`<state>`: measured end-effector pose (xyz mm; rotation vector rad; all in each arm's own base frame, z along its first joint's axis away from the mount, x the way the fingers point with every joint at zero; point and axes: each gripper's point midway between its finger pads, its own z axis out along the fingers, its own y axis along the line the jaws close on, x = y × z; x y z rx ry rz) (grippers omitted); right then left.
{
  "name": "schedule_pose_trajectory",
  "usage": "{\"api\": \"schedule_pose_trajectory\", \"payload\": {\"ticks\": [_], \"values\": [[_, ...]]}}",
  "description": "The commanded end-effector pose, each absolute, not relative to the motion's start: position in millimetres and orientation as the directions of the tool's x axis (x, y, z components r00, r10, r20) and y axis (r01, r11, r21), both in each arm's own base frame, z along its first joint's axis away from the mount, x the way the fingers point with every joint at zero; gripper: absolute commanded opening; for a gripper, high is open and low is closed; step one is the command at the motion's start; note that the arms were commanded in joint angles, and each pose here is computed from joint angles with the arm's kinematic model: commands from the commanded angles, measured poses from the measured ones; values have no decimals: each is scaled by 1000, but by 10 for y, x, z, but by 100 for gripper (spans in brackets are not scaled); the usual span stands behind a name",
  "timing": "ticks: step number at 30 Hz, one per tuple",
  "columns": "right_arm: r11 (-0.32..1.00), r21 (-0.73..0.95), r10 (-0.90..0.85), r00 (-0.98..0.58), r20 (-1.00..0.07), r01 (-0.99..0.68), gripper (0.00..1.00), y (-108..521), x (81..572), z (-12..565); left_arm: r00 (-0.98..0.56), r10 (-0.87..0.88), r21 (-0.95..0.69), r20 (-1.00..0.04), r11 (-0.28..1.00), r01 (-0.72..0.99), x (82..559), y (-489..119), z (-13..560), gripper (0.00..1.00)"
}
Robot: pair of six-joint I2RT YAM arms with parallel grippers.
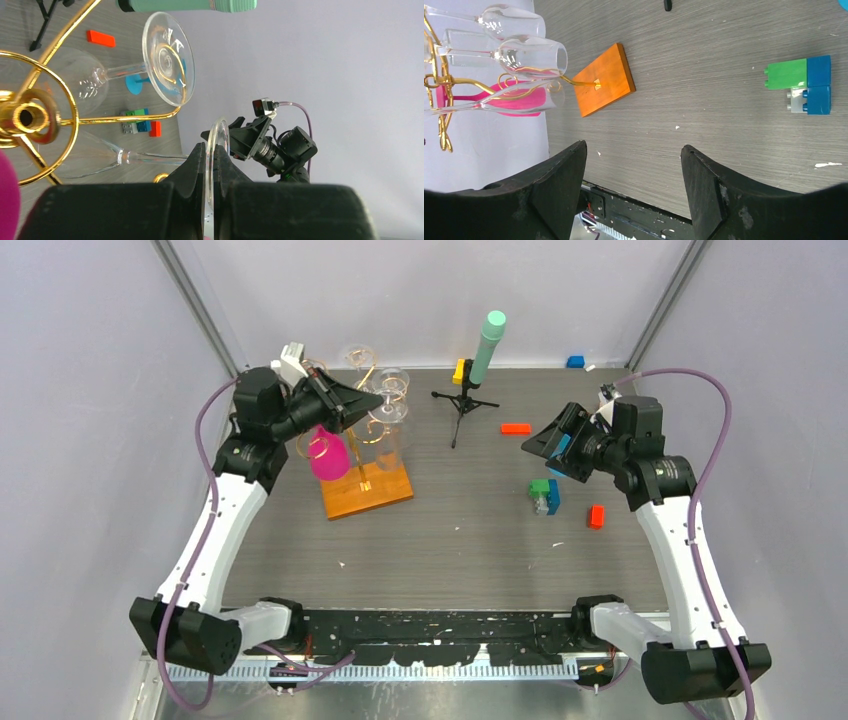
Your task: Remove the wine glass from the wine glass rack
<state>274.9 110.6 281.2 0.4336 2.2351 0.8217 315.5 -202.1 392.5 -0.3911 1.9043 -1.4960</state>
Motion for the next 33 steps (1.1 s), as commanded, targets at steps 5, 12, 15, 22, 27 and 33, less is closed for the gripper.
{"api": "schedule_pose_trajectory", "payload": {"ticks": [5, 12, 15, 22, 27, 33], "values": [[651, 742, 492, -655, -574, -162, 76, 1348, 2685, 3205, -726, -568, -922, -388, 243, 302, 3025, -2266, 4326, 0], [461, 756, 474, -591, -653, -465, 77, 1715, 2420, 3667, -771, -555, -950, -311, 161, 267, 2857, -2436, 4391, 0], [392, 685, 445, -526, -725, -613, 77, 1928, 2264, 3892, -795, -551, -966, -254, 114, 230, 2770, -2513, 4401, 0], [328, 451, 362, -330, -872, -830, 77, 2413, 2027, 4119, -860, -497, -989, -117, -18, 145, 2471, -2768, 4459, 0], [279, 333, 283, -254, -925, -901, 76, 2693, 1939, 4074, -889, -450, -990, -78, -66, 120, 2257, -2897, 4510, 0], [250, 284, 240, -225, -944, -926, 72, 2809, 1890, 4005, -900, -432, -989, -53, -103, 108, 2131, -2898, 4589, 0]]}}
